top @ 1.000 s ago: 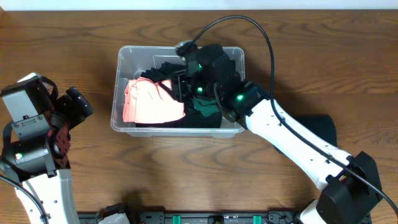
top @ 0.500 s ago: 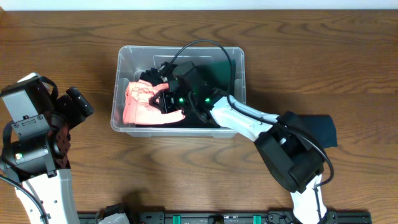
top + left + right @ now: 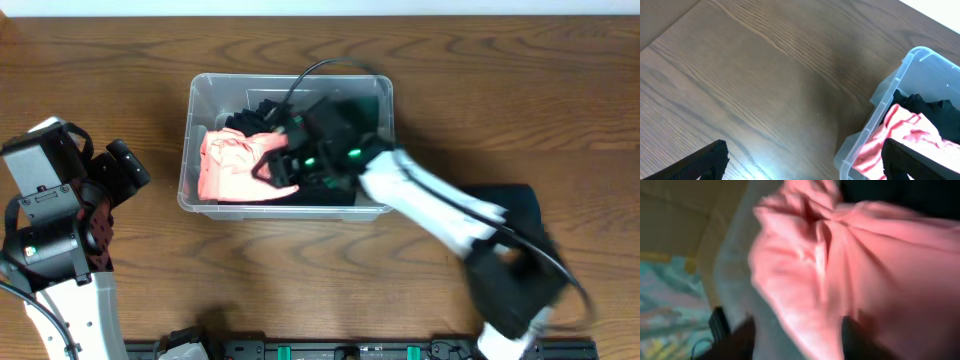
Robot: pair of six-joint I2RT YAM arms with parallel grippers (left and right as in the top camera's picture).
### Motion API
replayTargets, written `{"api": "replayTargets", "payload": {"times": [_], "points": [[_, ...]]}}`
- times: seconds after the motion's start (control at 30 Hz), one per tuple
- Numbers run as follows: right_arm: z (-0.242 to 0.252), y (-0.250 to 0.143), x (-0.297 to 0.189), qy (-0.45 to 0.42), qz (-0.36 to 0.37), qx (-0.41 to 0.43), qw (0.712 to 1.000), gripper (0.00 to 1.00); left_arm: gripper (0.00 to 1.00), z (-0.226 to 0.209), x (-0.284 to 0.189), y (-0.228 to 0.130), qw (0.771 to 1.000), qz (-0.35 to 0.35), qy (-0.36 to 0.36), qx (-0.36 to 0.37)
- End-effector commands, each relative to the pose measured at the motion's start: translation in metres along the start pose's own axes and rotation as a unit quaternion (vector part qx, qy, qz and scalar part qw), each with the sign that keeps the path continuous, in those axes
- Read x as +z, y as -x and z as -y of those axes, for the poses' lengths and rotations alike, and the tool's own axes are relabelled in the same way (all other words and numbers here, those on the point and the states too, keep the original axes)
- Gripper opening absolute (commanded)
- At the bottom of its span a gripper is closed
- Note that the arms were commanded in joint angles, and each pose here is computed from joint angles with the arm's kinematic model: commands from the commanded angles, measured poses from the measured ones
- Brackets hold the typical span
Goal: Pack container
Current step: 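Press the pink shirt down inside the bin with the right gripper, then withdraw the right gripper and reach to the navy garment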
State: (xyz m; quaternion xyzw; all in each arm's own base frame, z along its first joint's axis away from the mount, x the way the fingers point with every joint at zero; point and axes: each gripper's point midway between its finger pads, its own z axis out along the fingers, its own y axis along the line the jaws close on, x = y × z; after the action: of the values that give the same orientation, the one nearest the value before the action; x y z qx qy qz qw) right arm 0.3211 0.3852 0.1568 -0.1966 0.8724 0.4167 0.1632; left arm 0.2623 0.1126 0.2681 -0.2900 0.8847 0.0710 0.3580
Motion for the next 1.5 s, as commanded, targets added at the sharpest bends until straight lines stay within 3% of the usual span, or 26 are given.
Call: {"api": "replayTargets", "payload": {"times": [0.0,0.13,0.23,0.47,0.6,0.9,1.13,1.47], "points": [[-0.009,0.051,-0.101,-0.013,0.105,-0.026,0.994,0.64,0.98,-0.004,0.0,0.0,1.0,0.001,0.008,-0.007],[0.035,0.063,-0.2,-0.083,0.175,0.039,0.98,0.69,0.98,-0.004,0.0,0.0,1.0,0.001,0.008,-0.007],[0.09,0.05,-0.264,-0.169,0.209,0.123,0.955,0.72,0.98,-0.004,0.0,0.0,1.0,0.001,0.008,-0.007],[0.212,-0.054,-0.378,-0.358,0.181,0.318,0.859,0.92,0.98,-0.004,0.0,0.0,1.0,0.001,0.008,-0.007],[0.239,-0.096,-0.404,-0.375,0.16,0.371,0.834,0.92,0.98,-0.004,0.0,0.0,1.0,0.001,0.008,-0.007],[0.291,-0.176,-0.381,-0.366,0.123,0.465,0.796,0.93,0.98,-0.004,0.0,0.0,1.0,0.001,0.008,-0.007],[0.332,-0.216,-0.35,-0.372,0.137,0.501,0.769,0.9,0.98,-0.004,0.0,0.0,1.0,0.001,0.008,-0.006],[0.351,-0.238,-0.311,-0.347,0.147,0.504,0.777,0.9,0.98,-0.004,0.0,0.0,1.0,0.001,0.008,-0.006]]}}
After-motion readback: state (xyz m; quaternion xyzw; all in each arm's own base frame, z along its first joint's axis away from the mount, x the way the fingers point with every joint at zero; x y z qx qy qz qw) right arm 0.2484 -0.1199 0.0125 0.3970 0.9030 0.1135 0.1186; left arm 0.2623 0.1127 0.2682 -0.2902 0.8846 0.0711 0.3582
